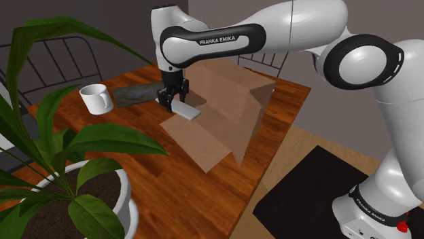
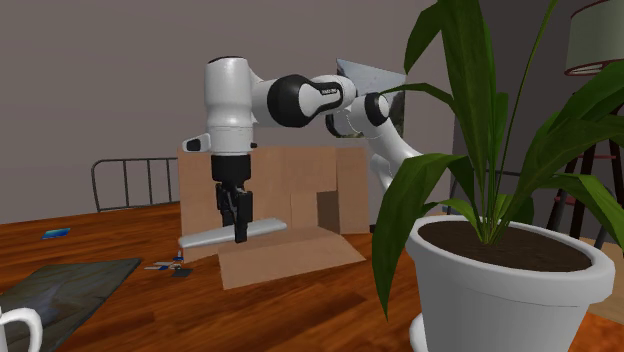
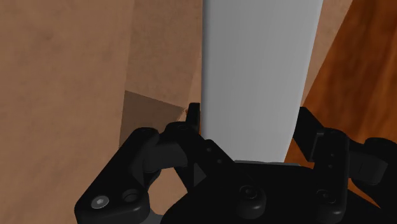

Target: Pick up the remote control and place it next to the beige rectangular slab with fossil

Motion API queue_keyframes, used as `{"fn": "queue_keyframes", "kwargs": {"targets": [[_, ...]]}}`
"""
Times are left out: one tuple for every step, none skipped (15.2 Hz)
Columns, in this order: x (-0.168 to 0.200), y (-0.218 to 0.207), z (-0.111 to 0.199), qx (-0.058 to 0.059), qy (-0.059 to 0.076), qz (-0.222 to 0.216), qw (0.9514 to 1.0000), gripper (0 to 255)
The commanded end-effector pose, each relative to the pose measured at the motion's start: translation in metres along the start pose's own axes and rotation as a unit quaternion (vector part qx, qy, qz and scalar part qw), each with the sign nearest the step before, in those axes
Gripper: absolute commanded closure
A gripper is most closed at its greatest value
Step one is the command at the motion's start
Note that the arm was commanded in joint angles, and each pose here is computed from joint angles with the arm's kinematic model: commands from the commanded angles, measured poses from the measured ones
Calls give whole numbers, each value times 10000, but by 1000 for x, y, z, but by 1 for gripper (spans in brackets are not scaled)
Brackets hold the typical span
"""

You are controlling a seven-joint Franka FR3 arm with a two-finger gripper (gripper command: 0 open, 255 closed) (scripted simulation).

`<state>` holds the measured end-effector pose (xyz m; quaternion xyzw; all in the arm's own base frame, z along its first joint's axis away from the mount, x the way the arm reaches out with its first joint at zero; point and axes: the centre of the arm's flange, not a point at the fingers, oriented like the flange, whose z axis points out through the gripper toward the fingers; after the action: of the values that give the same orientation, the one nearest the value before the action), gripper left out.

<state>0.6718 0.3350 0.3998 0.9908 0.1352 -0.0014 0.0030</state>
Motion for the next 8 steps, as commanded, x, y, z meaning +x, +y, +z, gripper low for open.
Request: {"fn": "queue_keyframes", "kwargs": {"targets": [[-1,2,13,-11,-21,14,10000,255],[-1,2,19,-11,-21,14,10000,255],[-1,2,24,-11,-21,14,10000,255],[-1,2,29,-11,-21,14,10000,255],[-1,2,35,-11,-21,14,10000,255],[-1,2,40,-11,-21,14,10000,255],[-1,2,45,-11,-21,14,10000,255],[-1,2,50,-11,-21,14,10000,255]]}}
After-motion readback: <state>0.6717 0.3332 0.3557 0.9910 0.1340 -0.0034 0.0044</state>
